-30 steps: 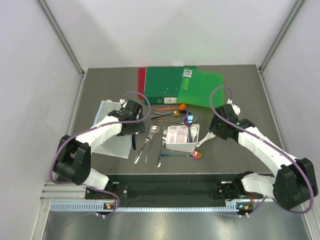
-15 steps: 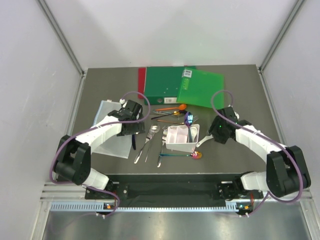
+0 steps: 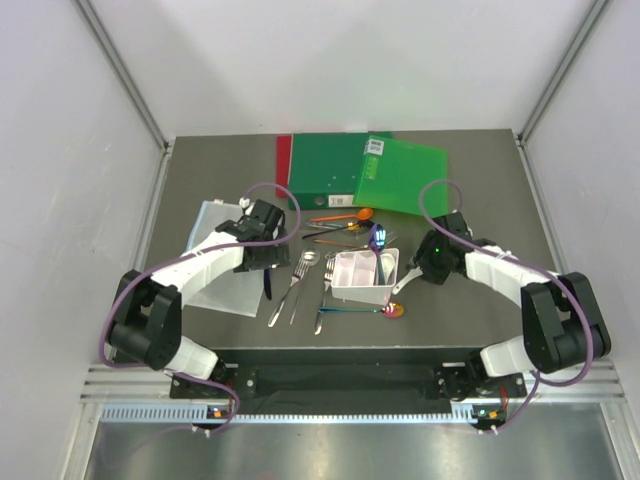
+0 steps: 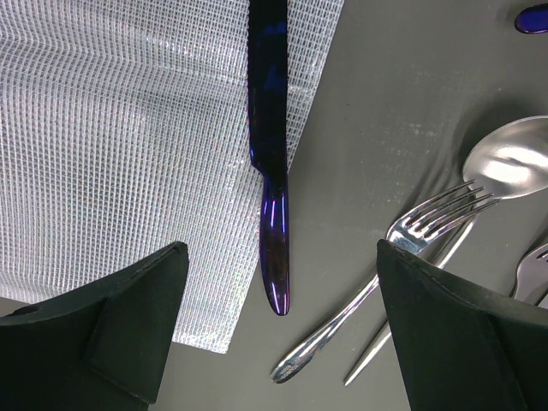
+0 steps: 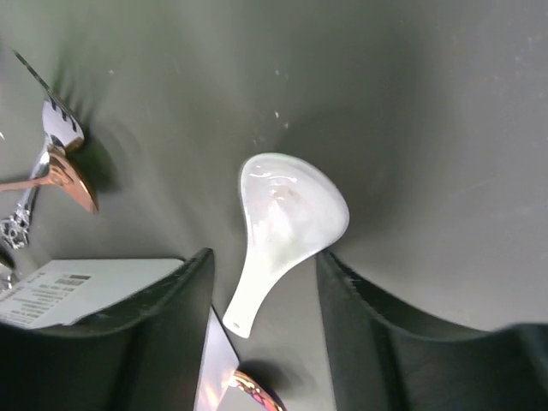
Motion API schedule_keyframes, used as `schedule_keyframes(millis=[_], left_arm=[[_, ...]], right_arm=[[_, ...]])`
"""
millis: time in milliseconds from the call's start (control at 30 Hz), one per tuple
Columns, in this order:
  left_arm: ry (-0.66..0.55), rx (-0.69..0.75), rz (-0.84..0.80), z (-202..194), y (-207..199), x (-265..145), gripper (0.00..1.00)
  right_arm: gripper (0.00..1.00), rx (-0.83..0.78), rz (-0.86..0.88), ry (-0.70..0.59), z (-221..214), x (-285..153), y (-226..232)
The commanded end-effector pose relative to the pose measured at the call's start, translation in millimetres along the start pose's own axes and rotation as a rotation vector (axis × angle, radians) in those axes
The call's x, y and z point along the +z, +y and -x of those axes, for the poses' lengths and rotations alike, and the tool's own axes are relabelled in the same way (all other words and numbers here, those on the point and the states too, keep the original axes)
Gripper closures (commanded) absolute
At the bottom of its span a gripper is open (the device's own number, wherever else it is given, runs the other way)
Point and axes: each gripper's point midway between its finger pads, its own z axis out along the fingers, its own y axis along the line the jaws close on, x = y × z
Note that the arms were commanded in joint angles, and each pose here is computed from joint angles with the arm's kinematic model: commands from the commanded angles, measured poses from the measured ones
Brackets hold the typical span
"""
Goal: Sort the eating utensils into containers
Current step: Pick up the spoon from the center of the board.
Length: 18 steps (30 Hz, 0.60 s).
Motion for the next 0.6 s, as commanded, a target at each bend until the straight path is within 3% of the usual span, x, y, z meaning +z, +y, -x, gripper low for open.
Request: schedule_keyframes(millis=[0,333,567], left_arm=[[-0.035,-0.016,-0.011,8.7,-4.5,-3.3,0.04],[-0.035,-0.018,-0.009,7.3,-3.1,-4.2,0.04],[-0.04,-0.02,-0.012,8.4,-3.6,-4.8,0.05]], right_arm=[[0.54,0.026,-0.054,0.047,-10.7,13.6,-20.3],[0.7,0.003,-0.063,0.089,-10.8,20.6,-24.6],[0.71,0.002,-0.055,0.12,-12.3,26.7,-22.1]])
